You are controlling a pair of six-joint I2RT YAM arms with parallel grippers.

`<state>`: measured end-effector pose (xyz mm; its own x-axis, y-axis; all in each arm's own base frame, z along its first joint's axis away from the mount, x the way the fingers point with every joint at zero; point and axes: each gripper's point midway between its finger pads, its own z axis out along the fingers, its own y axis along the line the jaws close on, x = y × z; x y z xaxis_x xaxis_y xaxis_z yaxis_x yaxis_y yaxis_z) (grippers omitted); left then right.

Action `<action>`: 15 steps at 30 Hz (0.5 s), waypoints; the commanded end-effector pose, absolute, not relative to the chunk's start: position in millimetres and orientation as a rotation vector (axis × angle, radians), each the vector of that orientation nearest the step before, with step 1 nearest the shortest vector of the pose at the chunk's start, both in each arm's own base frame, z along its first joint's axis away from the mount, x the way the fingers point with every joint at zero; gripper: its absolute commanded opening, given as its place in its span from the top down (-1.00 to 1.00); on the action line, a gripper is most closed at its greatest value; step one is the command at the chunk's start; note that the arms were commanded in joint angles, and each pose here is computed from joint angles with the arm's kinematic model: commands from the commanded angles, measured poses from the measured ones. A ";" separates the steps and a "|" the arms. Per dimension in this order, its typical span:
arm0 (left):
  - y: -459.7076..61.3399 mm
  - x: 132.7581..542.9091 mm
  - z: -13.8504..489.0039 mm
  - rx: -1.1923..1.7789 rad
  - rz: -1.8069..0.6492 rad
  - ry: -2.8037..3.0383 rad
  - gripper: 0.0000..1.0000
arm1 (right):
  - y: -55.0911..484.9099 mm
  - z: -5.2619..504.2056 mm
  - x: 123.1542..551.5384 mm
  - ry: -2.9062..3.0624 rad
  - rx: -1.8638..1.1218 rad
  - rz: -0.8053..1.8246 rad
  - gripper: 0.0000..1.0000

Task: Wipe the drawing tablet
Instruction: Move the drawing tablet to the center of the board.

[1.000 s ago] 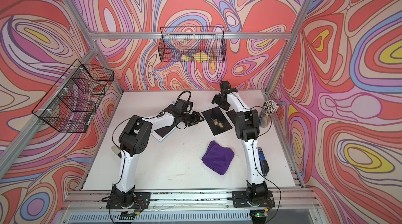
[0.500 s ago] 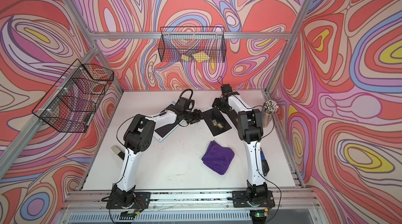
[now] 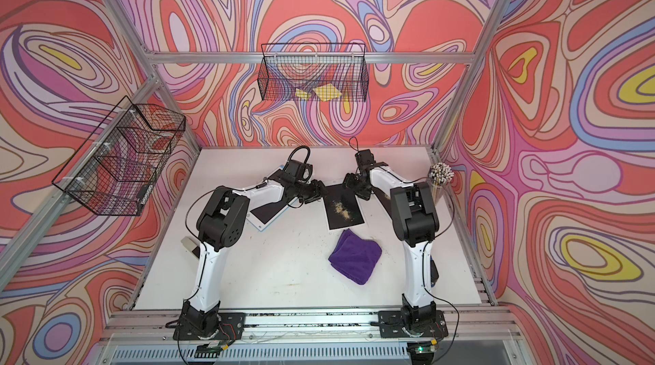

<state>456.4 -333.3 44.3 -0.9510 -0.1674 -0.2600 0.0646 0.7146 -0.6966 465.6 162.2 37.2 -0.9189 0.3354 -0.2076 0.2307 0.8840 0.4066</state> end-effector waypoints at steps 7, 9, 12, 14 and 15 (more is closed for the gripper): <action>-303.9 425.7 42.6 -0.046 -0.990 2.662 -0.21 | 229.8 55.5 390.2 2.810 0.302 0.684 -0.58; -299.6 419.7 42.5 -0.037 -0.972 2.674 -0.21 | 239.6 55.8 375.1 2.816 0.278 0.688 -0.58; -295.4 410.3 45.0 -0.020 -0.972 2.681 -0.21 | 257.4 54.4 351.6 2.830 0.238 0.694 -0.58; -294.1 403.4 45.8 -0.009 -0.983 2.686 -0.21 | 268.3 54.4 338.3 2.837 0.208 0.690 -0.58; -292.8 399.5 45.4 -0.005 -0.988 2.690 -0.20 | 273.5 53.6 331.1 2.840 0.194 0.688 -0.58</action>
<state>420.8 -290.5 41.3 -0.9479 -0.1442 -0.2842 0.0712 0.7736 -0.6297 330.3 248.4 35.4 -0.9777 0.1771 -0.1128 0.1190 0.9099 0.3974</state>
